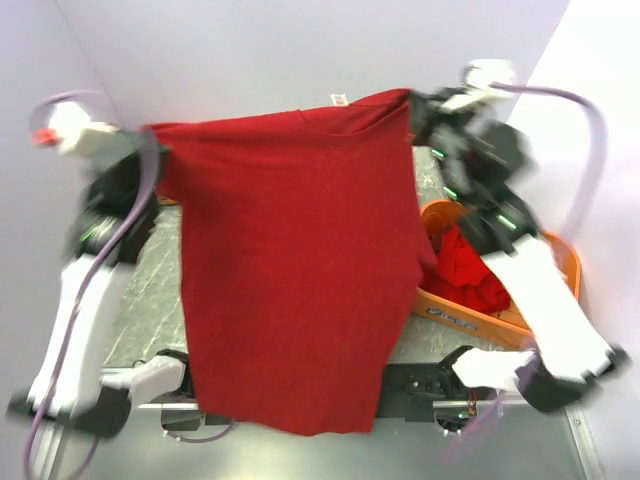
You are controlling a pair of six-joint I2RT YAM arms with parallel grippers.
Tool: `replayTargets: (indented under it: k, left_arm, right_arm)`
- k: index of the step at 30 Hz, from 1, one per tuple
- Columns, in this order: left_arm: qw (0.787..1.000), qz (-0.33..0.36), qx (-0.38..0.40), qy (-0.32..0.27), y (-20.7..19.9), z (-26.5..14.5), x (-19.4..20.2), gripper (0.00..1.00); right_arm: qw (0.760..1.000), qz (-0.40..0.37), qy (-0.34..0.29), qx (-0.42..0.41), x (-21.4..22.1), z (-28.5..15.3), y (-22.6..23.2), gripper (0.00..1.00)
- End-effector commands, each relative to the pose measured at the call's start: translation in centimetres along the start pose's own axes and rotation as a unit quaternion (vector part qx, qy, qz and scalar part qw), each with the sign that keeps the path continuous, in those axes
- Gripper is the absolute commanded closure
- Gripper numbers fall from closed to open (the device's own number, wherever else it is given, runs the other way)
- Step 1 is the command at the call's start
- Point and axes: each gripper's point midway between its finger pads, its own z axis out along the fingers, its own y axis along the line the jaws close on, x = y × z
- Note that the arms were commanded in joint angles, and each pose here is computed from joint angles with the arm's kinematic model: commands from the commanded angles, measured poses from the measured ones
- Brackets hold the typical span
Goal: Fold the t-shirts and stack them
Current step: Flatten the tshirt out
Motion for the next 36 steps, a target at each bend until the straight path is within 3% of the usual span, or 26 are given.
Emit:
replayTargets:
  k: [1, 3, 4, 5, 6, 7, 8, 9, 10, 13, 19, 21, 25, 30, 36]
  left_arm:
    - [0.987, 0.091, -0.128, -0.028, 5.4, 5.6, 4.3, 0.89]
    - [0.981, 0.124, -0.149, -0.004, 7.5, 8.9, 7.4, 0.73]
    - [0.975, 0.15, -0.163, 0.028, 9.0, 11.7, 11.0, 0.49]
    - [0.97, 0.165, -0.168, 0.066, 9.9, 13.1, 13.2, 0.34]
    - [0.969, 0.161, -0.169, 0.081, 9.4, 14.4, 13.7, 0.22]
    - [0.942, 0.194, -0.236, 0.139, 13.4, 15.2, 17.9, 0.06]
    - [0.932, 0.202, -0.262, 0.148, 14.2, 15.6, 18.7, 0.02]
    - [0.93, 0.198, -0.272, 0.144, 13.8, 16.3, 18.5, 0.01]
    - [0.914, 0.219, -0.301, 0.159, 15.6, 16.4, 20.0, 0.01]
    - [0.914, 0.217, -0.299, 0.171, 16.2, 15.8, 20.7, 0.01]
    - [0.934, 0.148, -0.22, 0.241, 16.4, 10.2, 24.2, 0.01]
    - [0.928, 0.146, -0.205, 0.276, 17.7, 7.5, 27.0, 0.01]
    - [0.926, 0.128, -0.179, 0.308, 18.8, 3.6, 28.9, 0.0]
    - [0.917, 0.144, -0.18, 0.326, 20.8, 2.6, 30.6, 0.01]
    - [0.899, 0.179, -0.206, 0.343, 22.1, 4.9, 33.4, 0.01]
  right_arm:
    - [0.995, 0.021, 0.089, 0.037, 10.8, 5.5, -2.5, 1.0]
    - [0.99, 0.016, 0.137, 0.01, 16.3, 7.4, -2.6, 1.0]
    - [0.981, 0.018, 0.192, 0.009, 22.1, 9.0, -2.7, 1.0]
    - [0.974, 0.021, 0.226, 0.012, 24.0, 9.8, -3.3, 0.98]
    - [0.965, 0.02, 0.26, 0.013, 26.3, 10.3, -3.5, 0.76]
    - [0.947, 0.014, 0.32, 0.023, 31.9, 10.8, -4.1, 0.59]
    - [0.939, 0.009, 0.344, 0.025, 32.3, 11.2, -4.0, 0.47]
    - [0.932, 0.005, 0.36, 0.029, 33.5, 11.3, -4.2, 0.31]
    - [0.925, 0.004, 0.379, 0.028, 35.4, 11.3, -4.3, 0.28]
    - [0.925, 0.012, 0.38, 0.013, 36.0, 11.0, -3.8, 0.18]
    - [0.915, 0.033, 0.402, -0.013, 37.7, 8.6, -2.9, 0.15]
    - [0.908, 0.04, 0.416, -0.026, 39.1, 7.3, -2.5, 0.15]
    - [0.891, 0.052, 0.451, -0.035, 41.7, 4.3, -1.2, 0.15]
    - [0.874, 0.067, 0.481, -0.02, 43.8, -0.9, 0.4, 0.15]
    - [0.828, 0.042, 0.558, 0.025, 48.1, -9.0, 1.5, 0.15]
